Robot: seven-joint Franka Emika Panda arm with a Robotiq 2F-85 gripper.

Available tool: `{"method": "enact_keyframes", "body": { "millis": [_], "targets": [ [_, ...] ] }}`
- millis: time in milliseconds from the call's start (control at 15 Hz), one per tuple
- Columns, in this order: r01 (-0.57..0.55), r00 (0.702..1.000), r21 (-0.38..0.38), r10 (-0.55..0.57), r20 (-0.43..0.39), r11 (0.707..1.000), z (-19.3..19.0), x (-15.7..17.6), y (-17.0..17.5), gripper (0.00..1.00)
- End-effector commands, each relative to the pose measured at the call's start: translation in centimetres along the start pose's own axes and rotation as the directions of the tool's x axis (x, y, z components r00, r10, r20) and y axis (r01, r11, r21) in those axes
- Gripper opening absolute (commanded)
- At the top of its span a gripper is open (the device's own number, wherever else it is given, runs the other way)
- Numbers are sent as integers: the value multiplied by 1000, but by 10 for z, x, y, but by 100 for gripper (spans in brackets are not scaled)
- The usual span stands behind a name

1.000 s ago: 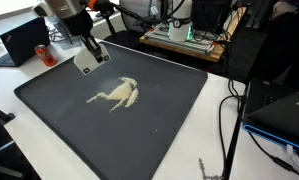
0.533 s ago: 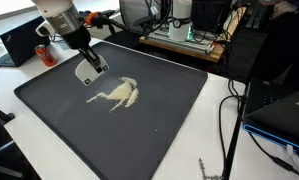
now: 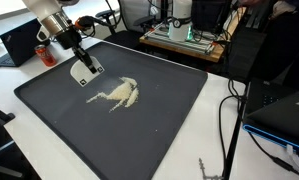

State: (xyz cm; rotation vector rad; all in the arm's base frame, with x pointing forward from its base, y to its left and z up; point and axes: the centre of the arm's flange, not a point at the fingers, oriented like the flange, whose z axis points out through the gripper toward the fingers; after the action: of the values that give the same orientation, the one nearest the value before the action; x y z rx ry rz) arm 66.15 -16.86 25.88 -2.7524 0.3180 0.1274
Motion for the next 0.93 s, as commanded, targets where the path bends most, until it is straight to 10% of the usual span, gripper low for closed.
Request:
{"method": "enact_keyframes", "body": {
  "millis": [0, 400, 867],
  "targets": [
    [2, 999, 153, 3, -35, 988, 4, 4, 35, 1],
    [-8, 995, 349, 42, -90, 937, 22, -2, 77, 1],
    [1, 993, 402, 46, -105, 915, 41, -26, 89, 1]
  ]
}}
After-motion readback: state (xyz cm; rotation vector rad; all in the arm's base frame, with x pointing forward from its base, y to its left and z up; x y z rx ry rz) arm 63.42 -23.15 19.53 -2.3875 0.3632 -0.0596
